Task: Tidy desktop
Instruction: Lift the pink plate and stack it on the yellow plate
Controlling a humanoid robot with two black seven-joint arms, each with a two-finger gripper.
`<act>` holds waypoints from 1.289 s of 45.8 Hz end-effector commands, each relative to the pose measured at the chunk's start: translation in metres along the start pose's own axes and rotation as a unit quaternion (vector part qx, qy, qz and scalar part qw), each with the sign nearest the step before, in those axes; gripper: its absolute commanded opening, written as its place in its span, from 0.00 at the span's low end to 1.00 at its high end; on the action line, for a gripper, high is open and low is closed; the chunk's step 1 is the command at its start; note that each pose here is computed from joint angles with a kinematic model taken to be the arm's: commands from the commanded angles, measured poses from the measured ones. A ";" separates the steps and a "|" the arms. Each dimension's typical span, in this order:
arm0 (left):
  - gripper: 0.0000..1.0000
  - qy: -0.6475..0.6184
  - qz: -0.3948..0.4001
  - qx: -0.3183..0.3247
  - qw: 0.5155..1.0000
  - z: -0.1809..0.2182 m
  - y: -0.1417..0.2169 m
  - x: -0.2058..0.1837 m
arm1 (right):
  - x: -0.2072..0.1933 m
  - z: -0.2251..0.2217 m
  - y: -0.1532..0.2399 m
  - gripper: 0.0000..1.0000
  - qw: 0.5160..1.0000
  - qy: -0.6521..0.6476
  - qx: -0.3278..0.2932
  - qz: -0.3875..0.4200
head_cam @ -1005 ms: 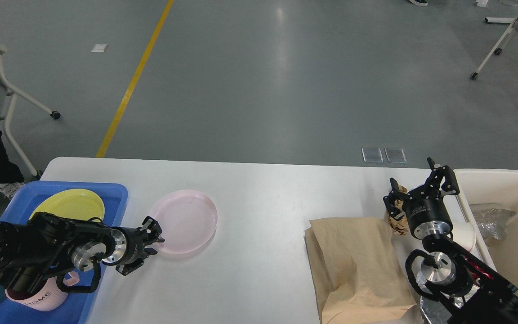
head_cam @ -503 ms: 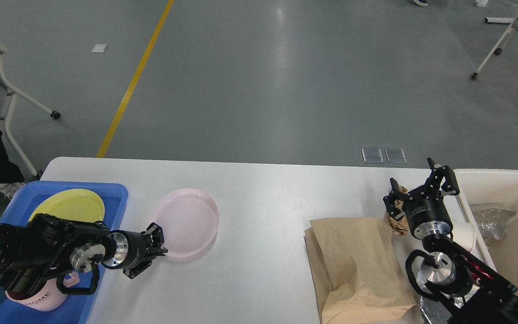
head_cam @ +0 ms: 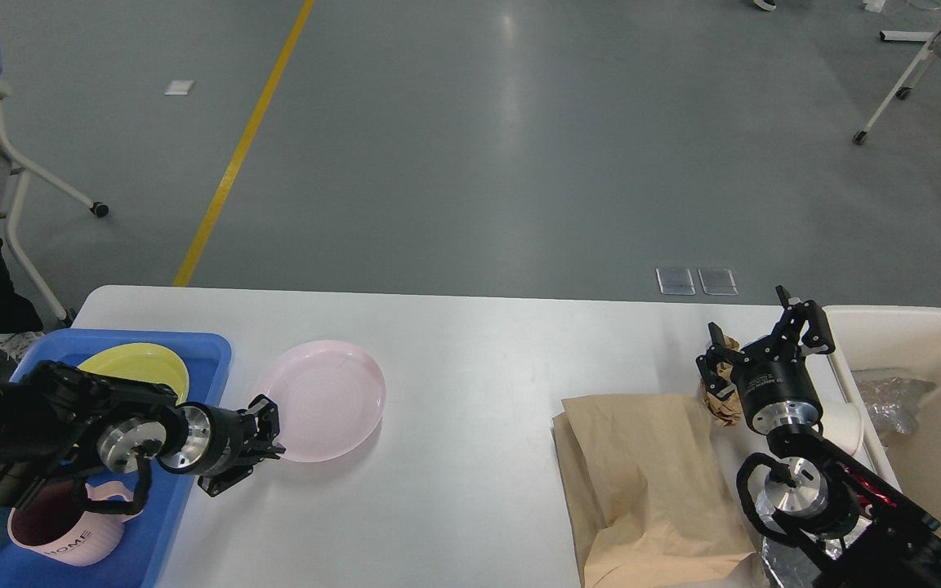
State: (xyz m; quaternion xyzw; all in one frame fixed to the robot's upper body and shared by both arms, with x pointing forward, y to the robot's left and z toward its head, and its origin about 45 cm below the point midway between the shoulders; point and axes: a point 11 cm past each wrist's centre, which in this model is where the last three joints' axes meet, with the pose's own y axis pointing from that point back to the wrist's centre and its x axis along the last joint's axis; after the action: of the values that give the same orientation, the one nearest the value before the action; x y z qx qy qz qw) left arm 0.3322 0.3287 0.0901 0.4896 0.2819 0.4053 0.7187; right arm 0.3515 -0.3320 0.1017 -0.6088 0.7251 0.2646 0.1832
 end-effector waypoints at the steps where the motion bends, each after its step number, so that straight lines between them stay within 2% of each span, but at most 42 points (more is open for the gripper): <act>1: 0.00 -0.013 -0.007 0.018 1.000 0.007 0.036 0.017 | 0.000 0.000 0.000 1.00 1.000 0.000 0.000 0.000; 8: 0.00 -0.019 -0.002 0.018 1.000 0.024 0.094 0.026 | 0.000 0.000 0.000 1.00 1.000 0.000 0.000 0.000; 19: 0.00 -0.069 0.042 -0.012 0.997 0.073 0.202 0.025 | 0.000 0.000 0.000 1.00 1.000 0.000 0.000 0.000; 24: 0.00 -0.083 0.030 -0.043 0.995 0.089 0.230 0.018 | 0.000 0.000 0.000 1.00 1.000 0.000 0.000 0.000; 35: 0.00 -0.057 0.037 -0.040 0.997 0.077 0.223 0.035 | 0.000 0.000 0.000 1.00 1.000 0.000 0.000 0.000; 47: 0.00 0.022 0.109 -0.023 0.993 0.016 0.203 0.123 | 0.000 0.000 0.000 1.00 1.000 0.000 -0.001 0.000; 59: 0.00 0.080 0.155 0.006 0.985 -0.046 0.143 0.176 | 0.000 0.000 0.000 1.00 1.000 0.000 0.000 0.000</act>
State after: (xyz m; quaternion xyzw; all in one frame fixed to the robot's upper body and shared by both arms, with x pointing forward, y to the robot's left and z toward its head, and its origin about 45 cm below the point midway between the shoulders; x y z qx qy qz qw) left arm 0.3451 0.5061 0.2378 0.4931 0.2456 0.5279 0.6464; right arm 0.3516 -0.3320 0.1017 -0.6088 0.7251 0.2646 0.1831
